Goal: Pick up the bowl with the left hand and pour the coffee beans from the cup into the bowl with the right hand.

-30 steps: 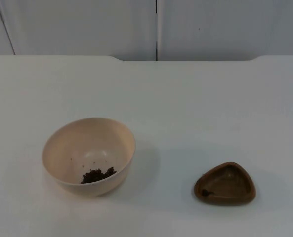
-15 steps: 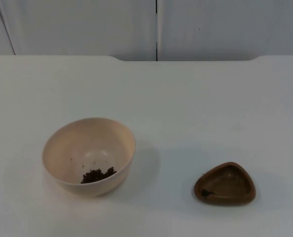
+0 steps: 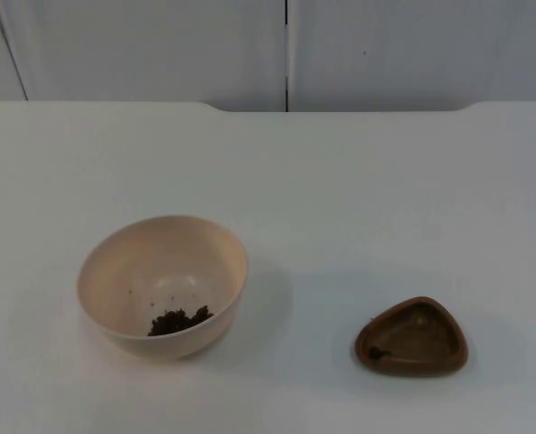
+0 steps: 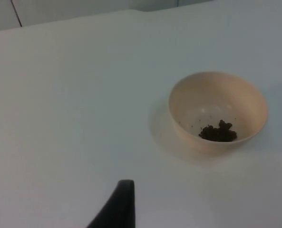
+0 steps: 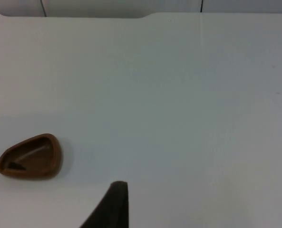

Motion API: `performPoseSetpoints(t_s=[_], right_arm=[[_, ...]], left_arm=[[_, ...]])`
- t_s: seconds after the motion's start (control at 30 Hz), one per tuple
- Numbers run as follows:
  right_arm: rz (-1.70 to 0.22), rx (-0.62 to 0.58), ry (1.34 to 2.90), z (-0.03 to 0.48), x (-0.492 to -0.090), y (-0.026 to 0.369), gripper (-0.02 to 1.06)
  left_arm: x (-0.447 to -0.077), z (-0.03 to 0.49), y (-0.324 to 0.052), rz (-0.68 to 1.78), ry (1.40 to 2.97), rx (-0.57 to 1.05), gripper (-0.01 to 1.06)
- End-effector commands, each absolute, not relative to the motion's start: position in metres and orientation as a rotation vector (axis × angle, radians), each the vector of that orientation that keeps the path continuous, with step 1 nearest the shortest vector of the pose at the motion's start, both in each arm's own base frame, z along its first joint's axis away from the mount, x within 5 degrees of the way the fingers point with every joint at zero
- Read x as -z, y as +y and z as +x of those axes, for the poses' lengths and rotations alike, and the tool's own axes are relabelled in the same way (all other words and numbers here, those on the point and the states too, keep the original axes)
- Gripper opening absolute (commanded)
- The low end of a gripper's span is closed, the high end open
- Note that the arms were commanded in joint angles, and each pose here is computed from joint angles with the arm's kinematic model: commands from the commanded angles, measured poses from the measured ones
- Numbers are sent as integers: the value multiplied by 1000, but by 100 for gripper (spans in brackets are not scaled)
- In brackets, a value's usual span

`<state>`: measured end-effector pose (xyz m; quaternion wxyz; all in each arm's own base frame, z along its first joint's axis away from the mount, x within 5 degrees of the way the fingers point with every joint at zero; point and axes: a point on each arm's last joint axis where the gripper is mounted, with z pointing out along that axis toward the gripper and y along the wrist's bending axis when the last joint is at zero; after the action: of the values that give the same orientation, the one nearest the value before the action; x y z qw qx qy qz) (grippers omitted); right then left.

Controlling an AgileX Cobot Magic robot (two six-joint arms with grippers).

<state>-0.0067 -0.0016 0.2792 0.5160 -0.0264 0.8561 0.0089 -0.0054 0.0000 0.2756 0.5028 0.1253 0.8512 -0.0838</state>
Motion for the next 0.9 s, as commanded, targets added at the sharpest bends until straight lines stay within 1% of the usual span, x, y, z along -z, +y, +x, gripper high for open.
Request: performPoseSetpoints(t_s=[0.0,0.7,0.87], right_arm=[[-63,-12,2046,-7,-280,-2,105],[-63,-12,2046,-7,-280,-2,105],[-63,-12,2046,-7,-280,-2,105]], left_arm=[[-275,-5,1,303,2045,188,105],[-275,-5,1,303,2045,186,105],[-275,-5,0,255,2050,155,105]])
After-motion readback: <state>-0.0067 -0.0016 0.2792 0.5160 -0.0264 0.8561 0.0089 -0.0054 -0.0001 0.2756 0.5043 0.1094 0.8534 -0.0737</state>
